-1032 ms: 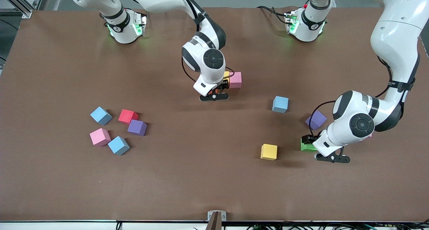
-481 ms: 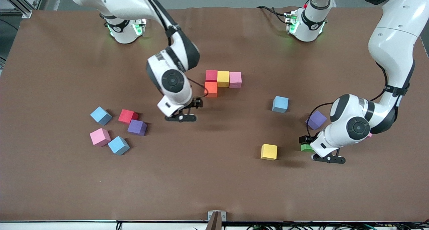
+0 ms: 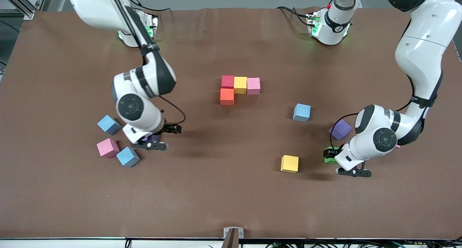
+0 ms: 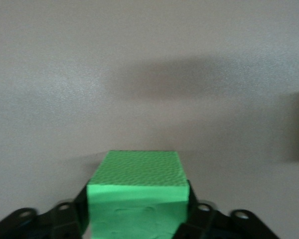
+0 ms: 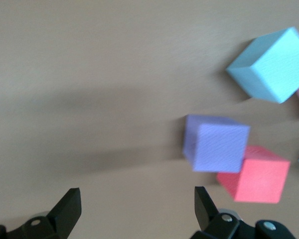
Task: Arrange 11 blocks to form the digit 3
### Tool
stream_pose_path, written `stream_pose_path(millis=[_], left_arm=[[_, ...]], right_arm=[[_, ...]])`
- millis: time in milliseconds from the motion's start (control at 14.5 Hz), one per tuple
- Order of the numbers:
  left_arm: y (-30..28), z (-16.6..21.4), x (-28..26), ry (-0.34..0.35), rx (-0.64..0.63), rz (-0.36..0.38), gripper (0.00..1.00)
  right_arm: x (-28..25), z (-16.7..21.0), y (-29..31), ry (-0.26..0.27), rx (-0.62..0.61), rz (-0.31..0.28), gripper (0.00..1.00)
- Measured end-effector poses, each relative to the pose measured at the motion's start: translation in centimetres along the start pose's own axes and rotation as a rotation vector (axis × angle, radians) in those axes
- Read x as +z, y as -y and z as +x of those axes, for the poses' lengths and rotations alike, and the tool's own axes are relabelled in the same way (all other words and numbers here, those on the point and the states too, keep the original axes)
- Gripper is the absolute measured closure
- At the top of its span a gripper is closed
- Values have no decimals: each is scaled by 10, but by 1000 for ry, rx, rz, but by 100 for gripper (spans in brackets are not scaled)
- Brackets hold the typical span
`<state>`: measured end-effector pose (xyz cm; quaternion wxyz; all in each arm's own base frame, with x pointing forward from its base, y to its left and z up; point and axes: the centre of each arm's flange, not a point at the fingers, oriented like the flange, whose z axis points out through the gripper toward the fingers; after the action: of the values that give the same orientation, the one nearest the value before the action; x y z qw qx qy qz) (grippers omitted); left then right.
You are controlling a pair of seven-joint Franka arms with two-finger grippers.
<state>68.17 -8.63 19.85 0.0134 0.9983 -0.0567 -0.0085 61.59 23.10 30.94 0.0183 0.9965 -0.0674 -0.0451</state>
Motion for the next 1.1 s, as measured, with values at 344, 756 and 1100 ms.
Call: stream_pose_path(millis=[344,756,1100], left_arm=[[6,6,-31,-27,-15,24,40],[-10,0,-100,-19,-102,85,41],[-30,-11,-162,4,-182,102,43]], right_arm=[[30,18,-63,-37,8,20,0],[56,19,-97,-51,45,25,0],[80,7,-94,-51,37,28,0]])
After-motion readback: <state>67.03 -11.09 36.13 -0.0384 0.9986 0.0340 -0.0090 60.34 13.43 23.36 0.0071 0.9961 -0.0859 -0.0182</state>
